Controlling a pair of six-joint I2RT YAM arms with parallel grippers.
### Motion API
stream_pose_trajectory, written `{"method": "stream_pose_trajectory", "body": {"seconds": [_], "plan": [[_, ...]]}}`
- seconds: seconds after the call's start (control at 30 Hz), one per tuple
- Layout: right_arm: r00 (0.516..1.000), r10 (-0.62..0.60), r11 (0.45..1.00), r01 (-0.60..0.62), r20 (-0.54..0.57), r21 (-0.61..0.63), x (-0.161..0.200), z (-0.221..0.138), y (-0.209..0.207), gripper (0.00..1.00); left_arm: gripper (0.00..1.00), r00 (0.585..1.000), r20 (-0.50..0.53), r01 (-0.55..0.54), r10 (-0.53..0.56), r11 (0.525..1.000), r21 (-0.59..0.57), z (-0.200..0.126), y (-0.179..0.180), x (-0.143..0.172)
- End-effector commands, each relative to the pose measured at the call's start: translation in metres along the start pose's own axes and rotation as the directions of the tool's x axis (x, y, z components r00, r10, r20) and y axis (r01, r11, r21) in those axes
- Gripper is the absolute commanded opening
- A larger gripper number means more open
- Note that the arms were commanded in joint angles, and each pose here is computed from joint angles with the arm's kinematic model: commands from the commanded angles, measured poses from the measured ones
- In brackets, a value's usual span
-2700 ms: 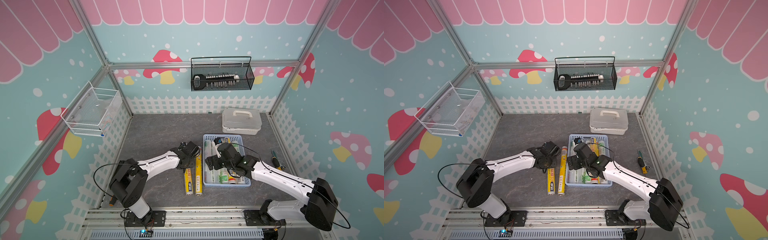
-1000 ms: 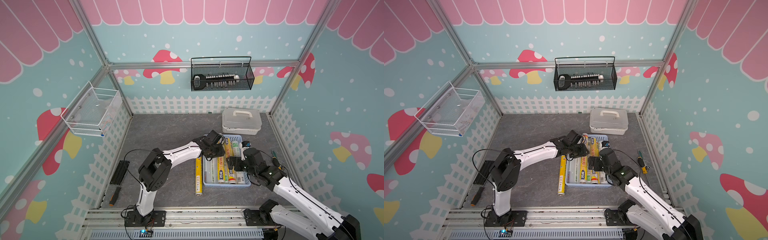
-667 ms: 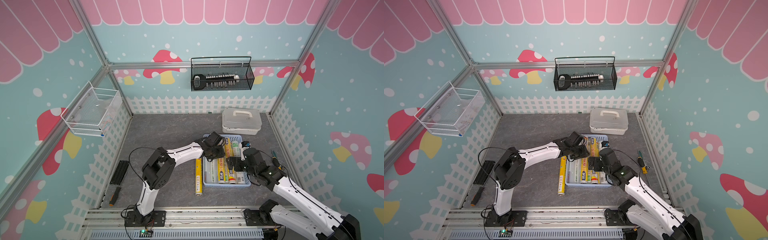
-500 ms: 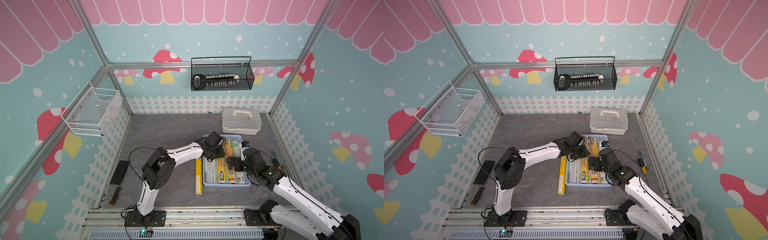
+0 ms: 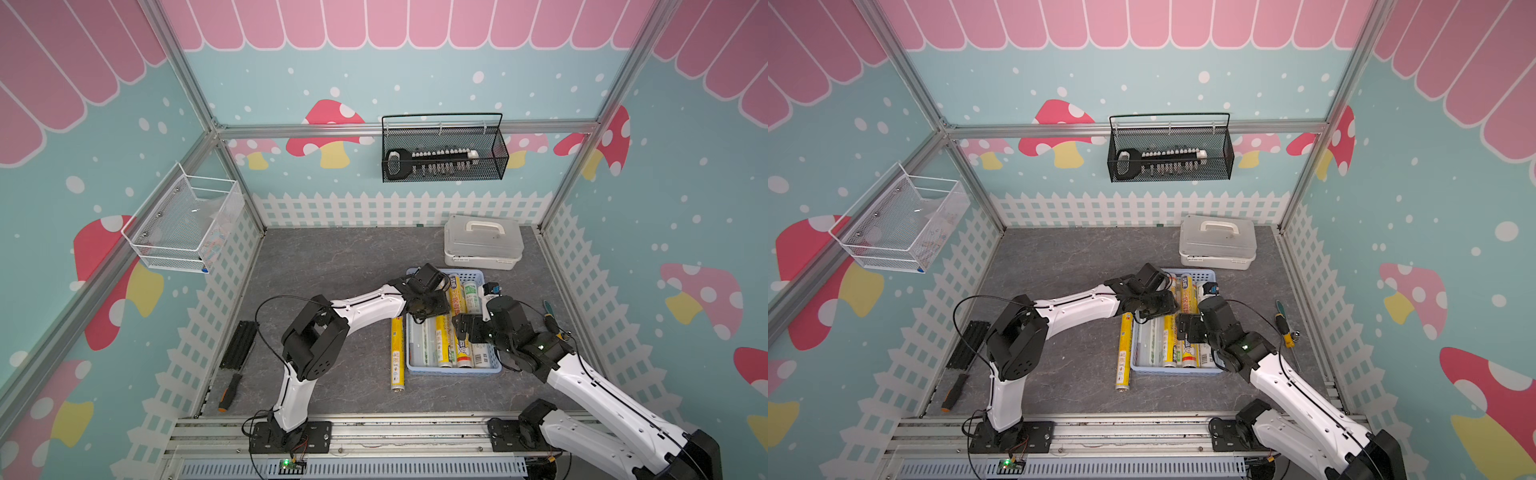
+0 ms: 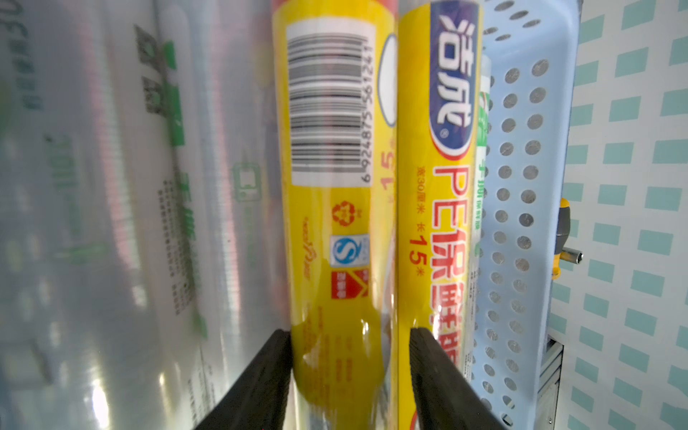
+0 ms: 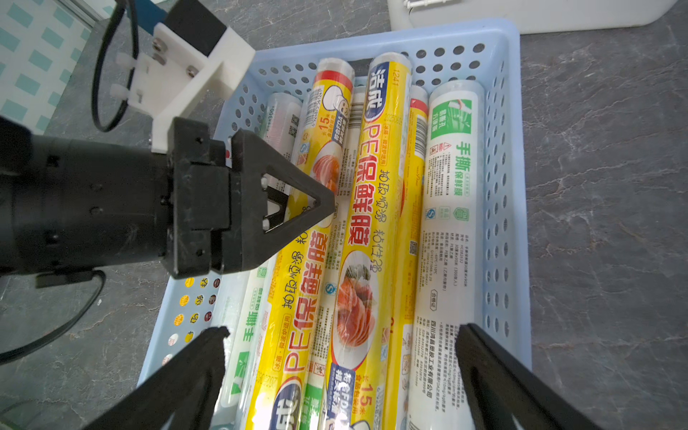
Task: Put the plastic wrap into the basket
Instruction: Place the plastic wrap in the basket.
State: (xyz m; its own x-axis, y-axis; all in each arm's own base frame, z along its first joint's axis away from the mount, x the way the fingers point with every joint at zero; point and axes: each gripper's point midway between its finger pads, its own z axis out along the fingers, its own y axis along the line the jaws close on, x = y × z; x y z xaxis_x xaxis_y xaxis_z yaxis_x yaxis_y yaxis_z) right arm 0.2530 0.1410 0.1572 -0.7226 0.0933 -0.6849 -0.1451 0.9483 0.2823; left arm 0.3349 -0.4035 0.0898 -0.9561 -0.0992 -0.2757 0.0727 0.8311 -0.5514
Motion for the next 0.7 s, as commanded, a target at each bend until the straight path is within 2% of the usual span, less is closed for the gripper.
{"method": "stream_pose_trajectory", "body": {"seconds": [0.0,0.3,0.5,0.67], "plan": [[1.0,0.007,1.0,-0.007,0.007,-0.012,-0.001,-0.003,0.001,0.99,0.56,0.999,0.05,-0.014,0.013,0.999,0.029,-0.026,-0.015,-0.006],[0.999,0.011,0.993,-0.008,0.03,-0.121,-0.01,-0.004,0.022,0.98,0.59,0.989,0.131,-0.07,0.067,0.997,0.02,-0.061,-0.015,-0.013],[0.999,0.006,0.975,0.002,0.034,-0.222,-0.016,-0.004,0.043,0.98,0.59,0.966,0.237,-0.091,0.101,0.994,-0.053,-0.092,0.007,-0.023],[1.0,-0.011,0.953,0.009,-0.004,-0.302,-0.017,0.003,0.063,0.97,0.59,0.956,0.274,-0.075,0.1,0.992,-0.098,-0.109,0.032,-0.024]]}}
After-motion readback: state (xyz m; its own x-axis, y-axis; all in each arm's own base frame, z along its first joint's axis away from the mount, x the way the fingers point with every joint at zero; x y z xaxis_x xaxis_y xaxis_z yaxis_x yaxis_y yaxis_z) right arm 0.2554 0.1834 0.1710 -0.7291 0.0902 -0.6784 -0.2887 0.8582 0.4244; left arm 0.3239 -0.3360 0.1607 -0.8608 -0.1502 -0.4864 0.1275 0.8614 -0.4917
